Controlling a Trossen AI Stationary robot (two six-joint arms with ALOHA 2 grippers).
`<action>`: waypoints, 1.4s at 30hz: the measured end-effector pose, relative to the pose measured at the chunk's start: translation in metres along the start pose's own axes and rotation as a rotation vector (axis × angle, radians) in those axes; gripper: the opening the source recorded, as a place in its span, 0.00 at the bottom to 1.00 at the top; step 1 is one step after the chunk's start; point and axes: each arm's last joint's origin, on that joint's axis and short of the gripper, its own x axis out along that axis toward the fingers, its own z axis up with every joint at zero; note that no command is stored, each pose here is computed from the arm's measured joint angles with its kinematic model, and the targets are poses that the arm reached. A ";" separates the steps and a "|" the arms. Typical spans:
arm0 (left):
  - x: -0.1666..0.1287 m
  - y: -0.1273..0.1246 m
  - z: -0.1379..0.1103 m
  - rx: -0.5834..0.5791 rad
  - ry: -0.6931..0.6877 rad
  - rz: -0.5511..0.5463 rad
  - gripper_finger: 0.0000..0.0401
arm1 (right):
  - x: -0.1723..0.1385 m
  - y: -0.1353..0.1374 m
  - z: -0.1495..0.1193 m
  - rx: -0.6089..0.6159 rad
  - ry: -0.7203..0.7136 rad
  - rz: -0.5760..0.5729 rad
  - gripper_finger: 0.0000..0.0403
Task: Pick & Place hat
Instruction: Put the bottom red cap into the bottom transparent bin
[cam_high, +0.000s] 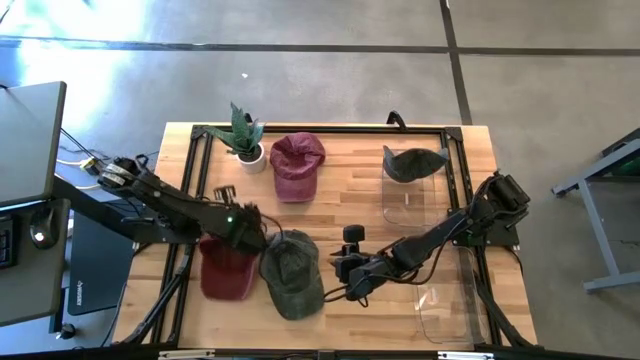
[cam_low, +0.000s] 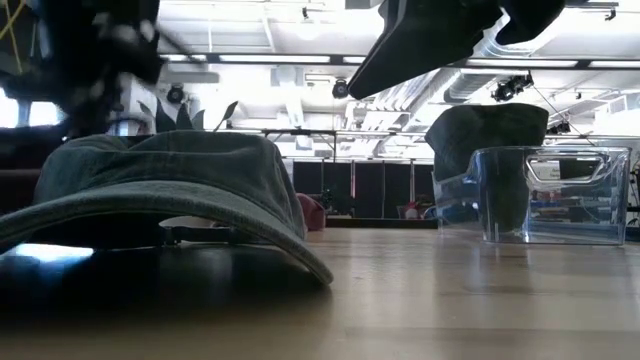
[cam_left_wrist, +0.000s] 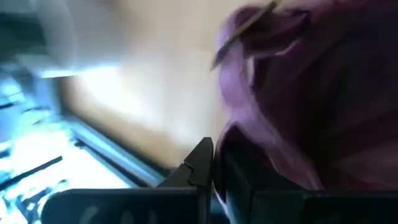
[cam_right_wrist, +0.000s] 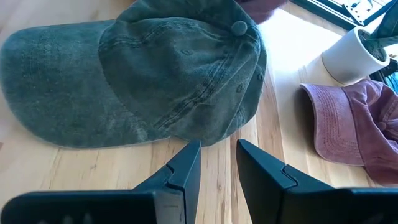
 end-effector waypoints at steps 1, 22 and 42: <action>-0.011 0.008 0.001 -0.038 -0.017 0.034 0.03 | 0.000 0.000 0.000 0.000 0.000 0.000 0.25; -0.182 0.042 -0.001 -0.077 -0.978 0.142 0.00 | -0.021 0.005 0.000 -0.026 -0.011 -0.085 0.24; -0.203 0.000 0.028 0.497 -1.422 -0.220 0.00 | -0.083 0.011 0.012 -0.007 -0.157 -0.021 0.36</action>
